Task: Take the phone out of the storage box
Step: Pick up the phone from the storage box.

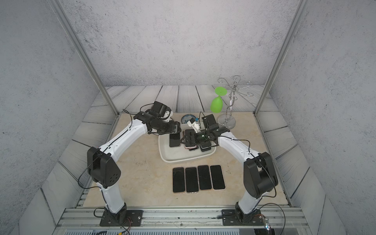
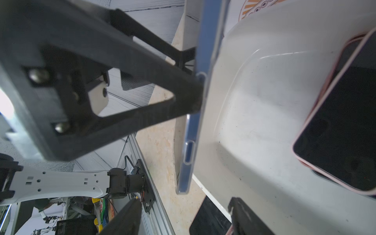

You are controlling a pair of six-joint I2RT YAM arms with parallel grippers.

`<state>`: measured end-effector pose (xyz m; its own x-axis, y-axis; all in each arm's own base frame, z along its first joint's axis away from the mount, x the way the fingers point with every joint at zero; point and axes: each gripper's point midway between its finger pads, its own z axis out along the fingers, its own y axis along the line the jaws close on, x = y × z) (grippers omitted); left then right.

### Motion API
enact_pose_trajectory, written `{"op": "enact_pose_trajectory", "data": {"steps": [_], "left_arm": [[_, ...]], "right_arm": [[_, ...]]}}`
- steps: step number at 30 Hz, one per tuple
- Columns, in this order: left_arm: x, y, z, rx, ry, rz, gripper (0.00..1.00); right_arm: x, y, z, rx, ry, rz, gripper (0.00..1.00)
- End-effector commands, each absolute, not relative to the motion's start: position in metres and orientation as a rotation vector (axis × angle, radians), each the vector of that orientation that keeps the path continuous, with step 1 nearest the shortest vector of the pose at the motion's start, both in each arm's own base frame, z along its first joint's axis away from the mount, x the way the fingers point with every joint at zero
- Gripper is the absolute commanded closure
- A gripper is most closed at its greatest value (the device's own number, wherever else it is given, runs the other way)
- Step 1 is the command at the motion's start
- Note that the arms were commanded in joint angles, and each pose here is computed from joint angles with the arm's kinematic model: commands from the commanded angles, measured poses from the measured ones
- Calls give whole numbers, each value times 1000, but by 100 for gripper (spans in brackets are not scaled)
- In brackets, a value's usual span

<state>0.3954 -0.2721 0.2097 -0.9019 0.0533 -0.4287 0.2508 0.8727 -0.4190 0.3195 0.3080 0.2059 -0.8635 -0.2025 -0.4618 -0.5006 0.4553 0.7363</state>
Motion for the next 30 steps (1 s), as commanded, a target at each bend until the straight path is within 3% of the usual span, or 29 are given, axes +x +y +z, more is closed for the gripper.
{"op": "enact_pose_trajectory", "data": {"steps": [1, 6, 9, 12, 15, 18, 21, 25, 30], "left_arm": [[391, -278, 217, 237, 2617, -718, 52], [385, -284, 218, 239, 2616, -759, 54], [379, -286, 217, 243, 2629, -791, 54], [375, -287, 214, 236, 2636, -843, 52], [375, -284, 214, 213, 2629, -897, 38], [380, -272, 219, 156, 2612, -929, 1], [389, -248, 231, 69, 2574, -937, 2], [390, -227, 241, 31, 2529, -886, 2], [366, -244, 224, 45, 2524, -928, 2]], "right_arm": [[324, 322, 205, -620, 2372, 1400, 28], [333, 337, 188, -602, 2393, 1430, 35], [340, 343, 198, -591, 2342, 1455, 47], [339, 347, 213, -598, 2288, 1526, 77], [330, 343, 213, -606, 2313, 1536, 100], [309, 327, 207, -599, 2398, 1489, 100], [276, 282, 181, -564, 2621, 1231, 100], [237, 178, 143, -390, 2908, 616, 100], [224, 84, 136, -34, 2970, 288, 100]]}}
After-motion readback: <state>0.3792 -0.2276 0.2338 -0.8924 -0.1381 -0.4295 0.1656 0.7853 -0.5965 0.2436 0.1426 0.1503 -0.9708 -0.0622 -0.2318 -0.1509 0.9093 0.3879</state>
